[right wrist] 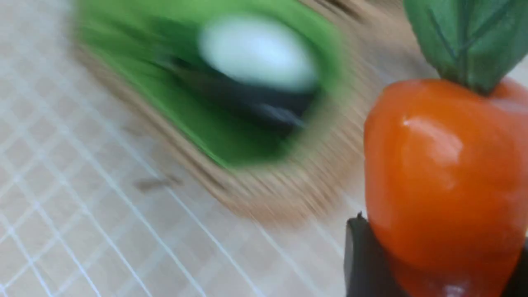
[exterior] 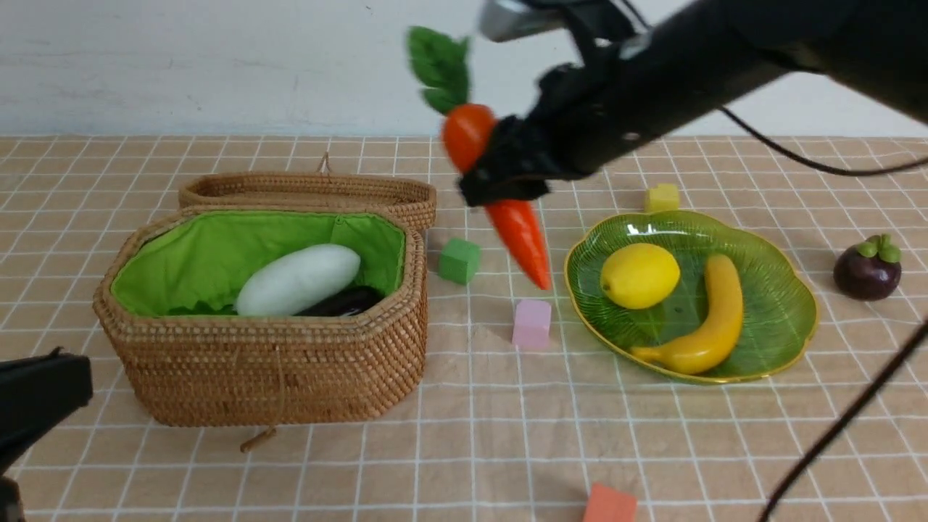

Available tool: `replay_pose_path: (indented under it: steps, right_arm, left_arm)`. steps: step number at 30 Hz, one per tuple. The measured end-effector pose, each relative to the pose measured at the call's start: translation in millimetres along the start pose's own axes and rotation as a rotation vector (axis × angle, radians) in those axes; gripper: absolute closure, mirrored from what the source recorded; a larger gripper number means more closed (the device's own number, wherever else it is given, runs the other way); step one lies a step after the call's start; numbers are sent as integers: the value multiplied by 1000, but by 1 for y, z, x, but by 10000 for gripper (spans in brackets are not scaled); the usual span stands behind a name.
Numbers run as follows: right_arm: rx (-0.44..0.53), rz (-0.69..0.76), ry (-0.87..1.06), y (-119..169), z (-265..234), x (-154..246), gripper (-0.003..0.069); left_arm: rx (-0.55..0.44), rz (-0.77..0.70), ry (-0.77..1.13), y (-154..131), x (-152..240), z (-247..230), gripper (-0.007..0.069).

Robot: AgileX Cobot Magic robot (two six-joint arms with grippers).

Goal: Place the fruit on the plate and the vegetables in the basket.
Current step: Use the right arm to grab a carrot and put it into the left basket, then use the right arm to grab a mangosteen and put it into the right plate

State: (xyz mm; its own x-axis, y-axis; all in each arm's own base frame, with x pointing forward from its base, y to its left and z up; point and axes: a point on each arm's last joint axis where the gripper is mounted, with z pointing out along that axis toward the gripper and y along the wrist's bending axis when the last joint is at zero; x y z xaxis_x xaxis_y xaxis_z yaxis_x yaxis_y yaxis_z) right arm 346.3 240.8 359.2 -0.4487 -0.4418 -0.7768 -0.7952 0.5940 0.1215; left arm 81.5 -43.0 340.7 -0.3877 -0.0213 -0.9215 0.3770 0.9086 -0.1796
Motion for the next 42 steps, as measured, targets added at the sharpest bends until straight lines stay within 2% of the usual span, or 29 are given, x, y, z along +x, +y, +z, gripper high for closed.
replay_pose_path:
  steps: [1, 3, 5, 7, 10, 12, 14, 17, 21, 23, 24, 25, 27, 30, 31, 32, 34, 35, 37, 42]
  right_arm:
    - [-33, -125, -45, 15, 26, -16, 342]
    - [-62, -255, -76, 31, 53, -26, 342]
    - [-73, -347, -100, 40, 78, -31, 342]
    - [-67, -409, -106, 44, 102, -30, 307]
    - [-42, -460, -99, 42, 132, -24, 180]
    - [-37, -481, -75, 40, 139, -19, 49]
    - [-47, -499, -26, 41, 135, -17, -3]
    - [-38, -475, 81, 42, 112, -18, -2]
    - [98, -357, 229, 28, 59, -24, 102]
    - [298, -208, 334, -17, 10, -21, 251]
    - [297, -208, 338, -17, 10, -21, 261]
    - [393, -113, 347, -47, -9, -17, 318]
    - [499, 67, 356, -97, -34, -2, 400]
    - [569, 258, 367, -141, -55, 22, 433]
    - [603, 409, 376, -173, -72, 46, 431]
    - [610, 437, 374, -180, -77, 50, 429]
    - [624, 585, 382, -208, -94, 78, 397]
    - [617, 699, 374, -229, -106, 99, 340]
    - [619, 797, 344, -252, -119, 121, 265]
    - [662, 907, 290, -295, -129, 160, 32]
  left_arm:
    - [-28, -20, -5, 3, 0, 0, 638]
    - [-49, -21, -15, 4, -1, 0, 638]
    - [-53, -22, -20, 5, -2, 0, 638]
    - [-55, -24, -22, 5, -2, 0, 638]
    - [-56, -26, -23, 5, -2, 0, 638]
    - [-56, -26, -24, 5, -2, 0, 638]
    - [-54, -20, -25, 5, -2, 0, 637]
    - [-37, -12, -42, 3, -4, 0, 636]
    - [17, 20, -96, -2, -9, 0, 634]
    - [92, 65, -176, -9, -16, -2, 635]
    - [102, 68, -186, -10, -17, -2, 635]
    - [128, 88, -216, -12, -19, -3, 635]
    - [165, 107, -260, -16, -22, -4, 635]
    - [192, 108, -284, -18, -24, -5, 635]
    - [199, 103, -287, -19, -25, -5, 635]
    - [199, 104, -287, -19, -25, -5, 635]
    - [192, 104, -279, -18, -24, -5, 634]
    - [181, 104, -265, -17, -23, -5, 633]
    - [170, 104, -253, -16, -22, -4, 633]
    - [156, 103, -236, -15, -20, -4, 631]
